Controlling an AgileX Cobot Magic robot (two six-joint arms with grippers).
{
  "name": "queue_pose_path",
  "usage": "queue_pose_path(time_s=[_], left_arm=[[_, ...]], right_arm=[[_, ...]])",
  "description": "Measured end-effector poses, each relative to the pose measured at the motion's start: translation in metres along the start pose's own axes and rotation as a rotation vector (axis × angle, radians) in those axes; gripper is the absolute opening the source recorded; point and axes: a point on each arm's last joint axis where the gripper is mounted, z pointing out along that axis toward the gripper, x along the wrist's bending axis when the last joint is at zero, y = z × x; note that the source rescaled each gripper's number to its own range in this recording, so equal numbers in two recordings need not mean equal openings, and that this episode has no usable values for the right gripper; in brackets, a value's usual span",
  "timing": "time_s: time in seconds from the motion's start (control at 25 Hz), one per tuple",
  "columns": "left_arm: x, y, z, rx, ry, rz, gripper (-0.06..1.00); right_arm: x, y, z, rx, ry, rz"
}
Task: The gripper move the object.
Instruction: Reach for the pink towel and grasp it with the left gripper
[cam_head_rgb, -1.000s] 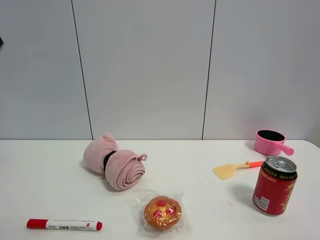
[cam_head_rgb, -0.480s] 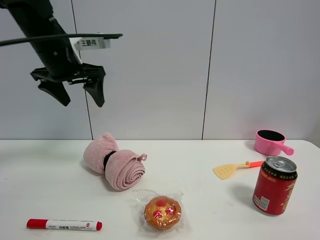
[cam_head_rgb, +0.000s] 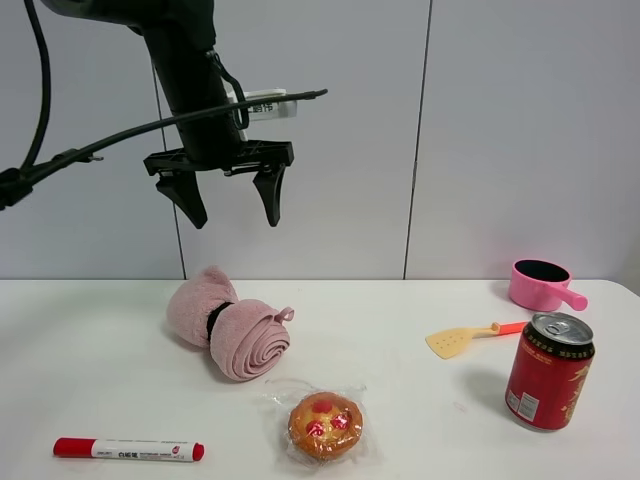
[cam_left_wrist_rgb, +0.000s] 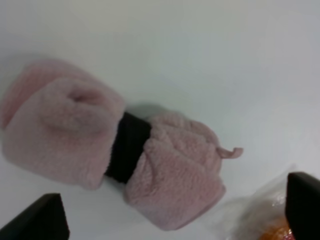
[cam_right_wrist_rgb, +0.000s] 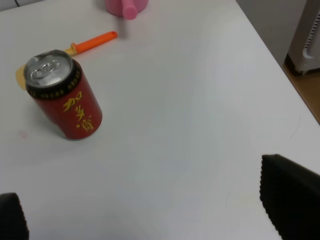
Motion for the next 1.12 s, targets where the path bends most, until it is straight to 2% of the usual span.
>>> queue_pose_path(time_s=[0.2, 0.36, 0.52, 0.72, 0.8, 0.92, 1.12], left_arm=[[-0.017, -0.005, 0.012, 0.025, 0.037, 0.054, 0.99], [-0.034, -0.012, 0.019, 0.036, 0.051, 0.147, 0.99], [-0.037, -0.013, 0.023, 0.043, 0.055, 0.152, 0.99], [-0.006, -0.004, 0.034, 0.052, 0.094, -0.058, 0.99], [0.003, -0.002, 0.033, 0.046, 0.114, -0.090, 0.99], [0.004, -0.001, 0.030, 0.040, 0.113, -0.114, 0.99], [0.001, 0.001, 0.026, 0.003, 0.096, -0.272, 0.99]], right_arm=[[0.000, 0.000, 0.000, 0.000, 0.000, 0.000], [0.000, 0.000, 0.000, 0.000, 0.000, 0.000], [0.000, 0.000, 0.000, 0.000, 0.000, 0.000], [0.000, 0.000, 0.000, 0.000, 0.000, 0.000], [0.000, 0.000, 0.000, 0.000, 0.000, 0.000], [0.000, 0.000, 0.000, 0.000, 0.000, 0.000], [0.000, 0.000, 0.000, 0.000, 0.000, 0.000]])
